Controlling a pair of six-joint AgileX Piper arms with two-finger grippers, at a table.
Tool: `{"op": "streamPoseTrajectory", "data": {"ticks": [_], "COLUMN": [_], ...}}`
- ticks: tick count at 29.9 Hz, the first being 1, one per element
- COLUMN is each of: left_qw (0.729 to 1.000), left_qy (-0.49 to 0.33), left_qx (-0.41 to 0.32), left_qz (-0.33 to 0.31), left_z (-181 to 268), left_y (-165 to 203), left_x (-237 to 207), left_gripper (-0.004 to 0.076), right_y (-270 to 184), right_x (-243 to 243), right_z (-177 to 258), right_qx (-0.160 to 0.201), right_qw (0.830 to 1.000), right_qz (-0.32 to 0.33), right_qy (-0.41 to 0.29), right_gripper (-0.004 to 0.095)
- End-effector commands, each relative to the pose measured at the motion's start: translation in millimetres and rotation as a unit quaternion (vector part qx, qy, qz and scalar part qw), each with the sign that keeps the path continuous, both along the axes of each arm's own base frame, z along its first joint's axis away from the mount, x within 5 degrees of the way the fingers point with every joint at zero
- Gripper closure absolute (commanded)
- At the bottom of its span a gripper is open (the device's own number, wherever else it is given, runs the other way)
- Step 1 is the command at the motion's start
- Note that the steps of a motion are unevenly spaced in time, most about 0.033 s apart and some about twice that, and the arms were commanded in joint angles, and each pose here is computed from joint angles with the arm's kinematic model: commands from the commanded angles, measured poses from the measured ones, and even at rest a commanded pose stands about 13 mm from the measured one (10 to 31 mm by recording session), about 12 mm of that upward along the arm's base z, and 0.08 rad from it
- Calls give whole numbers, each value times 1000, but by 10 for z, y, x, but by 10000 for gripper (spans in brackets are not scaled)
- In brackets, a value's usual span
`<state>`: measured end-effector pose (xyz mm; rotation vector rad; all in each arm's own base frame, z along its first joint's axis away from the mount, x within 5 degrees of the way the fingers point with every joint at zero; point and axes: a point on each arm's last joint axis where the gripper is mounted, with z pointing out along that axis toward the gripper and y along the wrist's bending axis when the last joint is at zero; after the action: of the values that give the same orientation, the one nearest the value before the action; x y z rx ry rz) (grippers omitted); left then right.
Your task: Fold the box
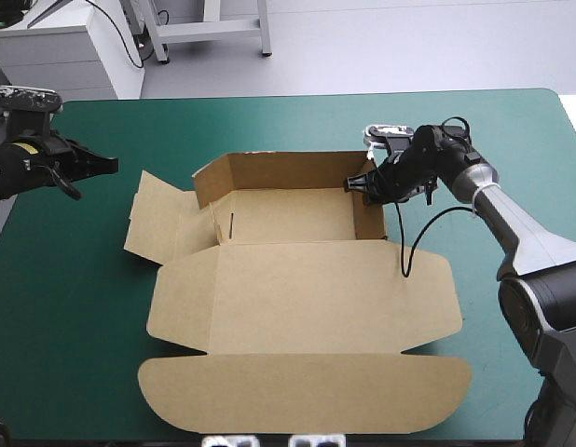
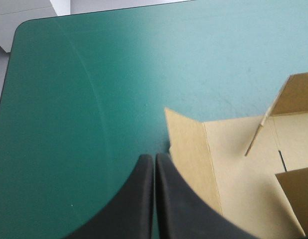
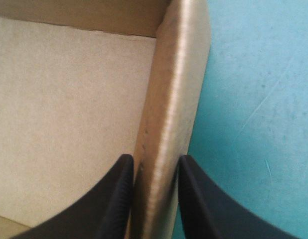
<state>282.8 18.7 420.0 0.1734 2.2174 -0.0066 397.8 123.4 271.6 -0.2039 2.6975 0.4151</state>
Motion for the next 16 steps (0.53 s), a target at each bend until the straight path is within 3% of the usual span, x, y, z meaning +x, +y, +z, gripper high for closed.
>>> {"op": "streamPoseTrajectory", "data": {"ticks": [1,9,16], "left_qw": [999,999,999], "left_qy": [-50,-42,-40], "left_qx": [-11,-13,-14], "left_qz": [-1,-3,-4], "left_z": [203,191,188], "left_y": [-25,-30,-33], "left_x": [-76,-84,-86], "left_gripper": [726,726,726], "right_y": [-24,-130,-176], "right_x": [-49,-182,-379], "right_z": [368,1090,1679], "right_qx": [9,-37,-26], "right_qw": [998,993,989], "right_qz": [2,23,22], "right_qy": [-55,-106,-145], "right_gripper": [440,437,437]}}
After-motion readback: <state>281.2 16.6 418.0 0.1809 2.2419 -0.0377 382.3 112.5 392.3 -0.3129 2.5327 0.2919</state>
